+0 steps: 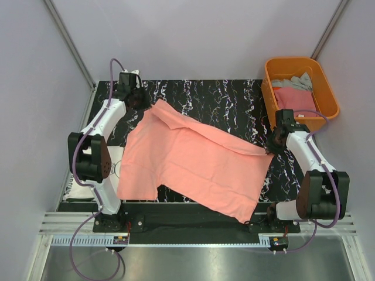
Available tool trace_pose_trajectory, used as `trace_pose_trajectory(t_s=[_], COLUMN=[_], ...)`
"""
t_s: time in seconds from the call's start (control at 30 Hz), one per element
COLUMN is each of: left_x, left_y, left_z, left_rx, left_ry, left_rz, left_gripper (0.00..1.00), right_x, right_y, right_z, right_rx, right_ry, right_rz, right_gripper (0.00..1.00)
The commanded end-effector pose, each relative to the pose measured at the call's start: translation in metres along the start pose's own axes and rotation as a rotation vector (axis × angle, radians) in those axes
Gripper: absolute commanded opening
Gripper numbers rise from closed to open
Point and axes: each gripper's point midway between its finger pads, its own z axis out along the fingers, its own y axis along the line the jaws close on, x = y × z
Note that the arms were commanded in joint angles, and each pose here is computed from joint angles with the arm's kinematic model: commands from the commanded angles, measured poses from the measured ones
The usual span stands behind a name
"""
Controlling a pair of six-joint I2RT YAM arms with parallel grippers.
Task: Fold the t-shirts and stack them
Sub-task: Fold the tshirt
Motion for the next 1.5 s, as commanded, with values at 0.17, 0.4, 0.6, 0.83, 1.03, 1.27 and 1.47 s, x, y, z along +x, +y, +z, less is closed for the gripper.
trace_pose_trajectory(t_s=[0.17, 0.4, 0.6, 0.83, 1.03, 1.27, 1.47], left_x=[-0.013, -0.01, 0.003, 0.019, 0.03, 0.033, 0.035], left_y=[0.003, 0.0, 0.012, 0.028, 0.039, 0.043, 0.044], left_z=[-0.035, -0.048, -0.047, -0.04, -0.035, -0.036, -0.035], left_rx=[-0.022, -0.013, -0.055, -0.1, -0.129, -0.133, -0.133], left_ry=[-0.003, 0.007, 0.033, 0.078, 0.109, 0.117, 0.126], left_rz=[-0.021, -0.039, -0.046, -0.05, -0.063, -0.057, -0.056], left_gripper=[0.0, 0.0, 0.0, 0.0, 0.0, 0.0, 0.0], right_x=[0.009, 0.011, 0.027, 0.04, 0.05, 0.057, 0.062], right_y=[-0.011, -0.018, -0.025, -0.022, -0.027, -0.03, -0.032], right_z=[-0.004, -0.003, 0.002, 0.014, 0.024, 0.033, 0.037], right_rx=[0.022, 0.051, 0.071, 0.079, 0.119, 0.15, 0.165], right_ry=[0.024, 0.035, 0.083, 0.162, 0.224, 0.264, 0.284], right_rz=[-0.008, -0.012, -0.004, 0.03, 0.04, 0.049, 0.048], right_gripper=[0.0, 0.0, 0.01, 0.03, 0.03, 0.06, 0.07])
